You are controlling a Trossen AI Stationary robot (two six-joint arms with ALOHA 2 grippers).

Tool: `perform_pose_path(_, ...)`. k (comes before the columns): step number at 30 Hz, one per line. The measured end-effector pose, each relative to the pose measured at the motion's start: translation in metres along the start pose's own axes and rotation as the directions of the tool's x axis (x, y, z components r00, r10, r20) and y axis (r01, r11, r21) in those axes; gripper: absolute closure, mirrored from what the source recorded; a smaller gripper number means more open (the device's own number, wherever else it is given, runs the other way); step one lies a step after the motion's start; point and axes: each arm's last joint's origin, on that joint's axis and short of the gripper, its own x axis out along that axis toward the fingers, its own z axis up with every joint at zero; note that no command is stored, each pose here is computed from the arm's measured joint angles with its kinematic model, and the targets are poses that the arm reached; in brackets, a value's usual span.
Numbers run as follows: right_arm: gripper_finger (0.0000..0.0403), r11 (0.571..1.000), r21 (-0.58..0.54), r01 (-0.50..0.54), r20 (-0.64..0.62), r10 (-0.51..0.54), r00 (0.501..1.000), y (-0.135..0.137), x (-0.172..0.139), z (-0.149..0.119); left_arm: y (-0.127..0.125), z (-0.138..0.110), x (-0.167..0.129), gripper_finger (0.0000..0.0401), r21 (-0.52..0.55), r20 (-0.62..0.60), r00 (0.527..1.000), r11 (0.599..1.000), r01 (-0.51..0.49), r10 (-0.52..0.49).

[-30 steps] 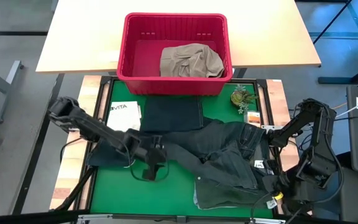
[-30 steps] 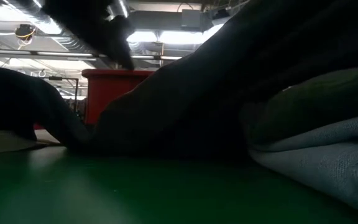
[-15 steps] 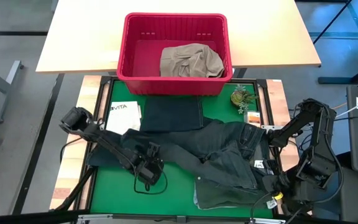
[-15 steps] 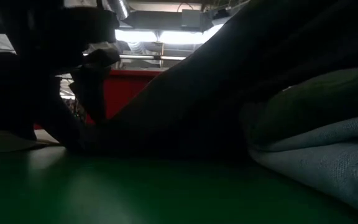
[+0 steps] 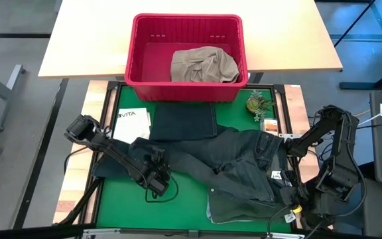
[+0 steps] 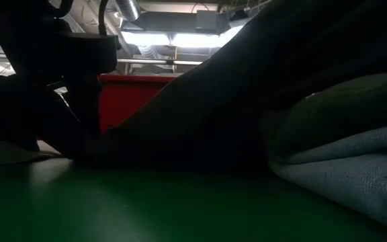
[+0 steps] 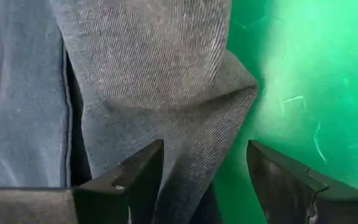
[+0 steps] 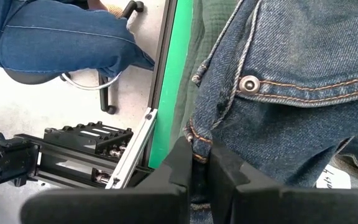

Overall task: Fold Laundry from Bin
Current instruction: Fold the dark blue jeans

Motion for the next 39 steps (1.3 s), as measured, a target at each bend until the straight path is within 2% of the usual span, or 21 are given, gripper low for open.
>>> perform_pose_path(3, 0.0377, 1.0, 0.0, 0.0, 0.0, 0.0, 1.0, 0.0, 0.0, 0.0, 0.002, 0.001, 0.002, 0.0186, -0.012, -0.001, 1.0, 1.0, 0.003, -0.003)
perform_pose_path(6, 0.0377, 1.0, 0.0, 0.0, 0.0, 0.0, 1.0, 0.0, 0.0, 0.0, 0.005, 0.003, 0.003, 0.0216, -0.032, 0.0, 1.0, 0.999, 0.008, -0.008)
perform_pose_path(9, 0.0377, 1.0, 0.0, 0.0, 0.0, 0.0, 1.0, 0.0, 0.0, 0.0, 0.007, 0.004, 0.005, 0.0275, -0.076, 0.0, 1.0, 0.997, 0.01, -0.01)
perform_pose_path(12, 0.0377, 1.0, 0.0, 0.01, 0.013, -0.01, 1.0, 0.0, 0.0, 0.0, 0.009, 0.005, 0.005, 0.036, -0.126, -0.006, 1.0, 0.992, 0.013, -0.014)
perform_pose_path(14, 0.0377, 1.0, 0.001, 0.02, 0.028, -0.02, 0.999, 0.0, 0.0, 0.001, 0.014, 0.01, 0.001, 0.0387, -0.147, -0.018, 0.998, 0.988, 0.053, -0.057)
perform_pose_path(18, 0.0377, 1.0, 0.001, 0.023, 0.036, -0.023, 0.999, 0.0, -0.004, 0.002, 0.03, 0.025, -0.019, 0.0395, -0.188, -0.052, 0.991, 0.976, 0.11, -0.121)
perform_pose_path(23, 0.0377, 0.999, 0.041, 0.036, 0.112, -0.04, 0.993, -0.001, -0.025, 0.006, 0.059, 0.043, -0.064, 0.0397, -0.211, -0.069, 0.975, 0.958, 0.192, -0.211)
perform_pose_path(27, 0.0377, 0.996, 0.066, 0.058, 0.122, -0.066, 0.99, -0.005, -0.046, 0.006, 0.082, 0.05, -0.102, 0.0398, -0.237, -0.005, 0.966, 0.939, 0.251, -0.26)
perform_pose_path(33, 0.0377, 0.992, 0.108, 0.071, 0.121, -0.084, 0.989, -0.011, -0.068, 0.004, 0.115, 0.04, -0.15, 0.0399, -0.283, 0.09, 0.956, 0.913, 0.294, -0.28)
perform_pose_path(39, 0.0377, 0.993, 0.116, 0.034, 0.133, -0.05, 0.99, -0.01, -0.076, 0.005, 0.137, 0.009, -0.177, 0.04, -0.392, 0.094, 0.957, 0.873, 0.289, -0.274)
